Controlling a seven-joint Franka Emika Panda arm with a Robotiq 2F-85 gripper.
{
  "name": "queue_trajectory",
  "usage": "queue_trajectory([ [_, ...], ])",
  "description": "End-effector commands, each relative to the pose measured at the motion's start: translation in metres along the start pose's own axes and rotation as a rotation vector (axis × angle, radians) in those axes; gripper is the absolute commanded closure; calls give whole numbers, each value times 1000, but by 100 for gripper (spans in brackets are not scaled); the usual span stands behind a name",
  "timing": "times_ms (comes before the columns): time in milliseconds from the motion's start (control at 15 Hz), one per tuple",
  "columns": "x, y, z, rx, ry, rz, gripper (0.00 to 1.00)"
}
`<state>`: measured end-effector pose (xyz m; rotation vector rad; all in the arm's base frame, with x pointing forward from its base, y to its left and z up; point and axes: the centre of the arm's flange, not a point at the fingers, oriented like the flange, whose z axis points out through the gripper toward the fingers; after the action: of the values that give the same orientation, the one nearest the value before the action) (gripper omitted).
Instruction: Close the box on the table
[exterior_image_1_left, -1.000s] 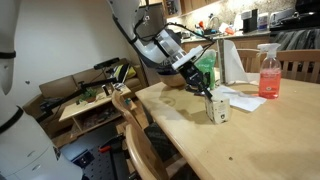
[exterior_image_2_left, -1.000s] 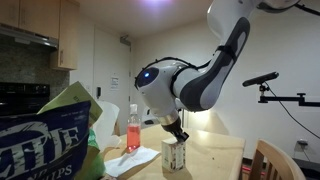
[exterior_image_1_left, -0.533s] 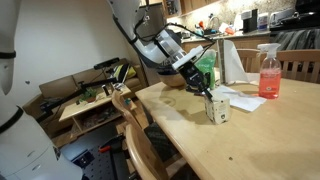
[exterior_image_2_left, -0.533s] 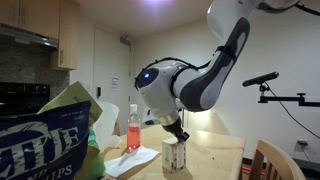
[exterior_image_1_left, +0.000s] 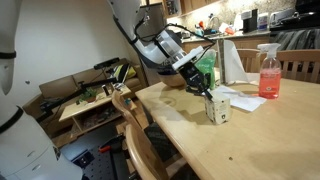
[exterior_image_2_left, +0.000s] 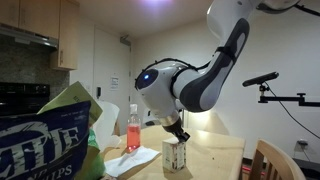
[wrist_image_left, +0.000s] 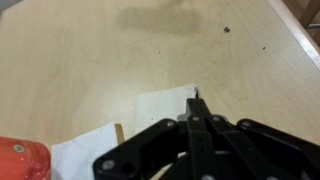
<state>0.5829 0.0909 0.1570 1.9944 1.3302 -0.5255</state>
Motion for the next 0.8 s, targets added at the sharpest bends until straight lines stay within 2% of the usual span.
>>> queue_trajectory([
  [0, 0, 8, -3, 22, -16, -15, 100],
  [67, -1, 8, -3, 23, -17, -15, 100],
  [133, 0, 8, -3, 23, -18, -16, 95],
  [200, 0, 9, -2, 24, -19, -17, 78],
  [400, 0, 8, -1, 26, -23, -24, 61],
  [733, -1, 7, 1, 32, -32, -43, 24],
])
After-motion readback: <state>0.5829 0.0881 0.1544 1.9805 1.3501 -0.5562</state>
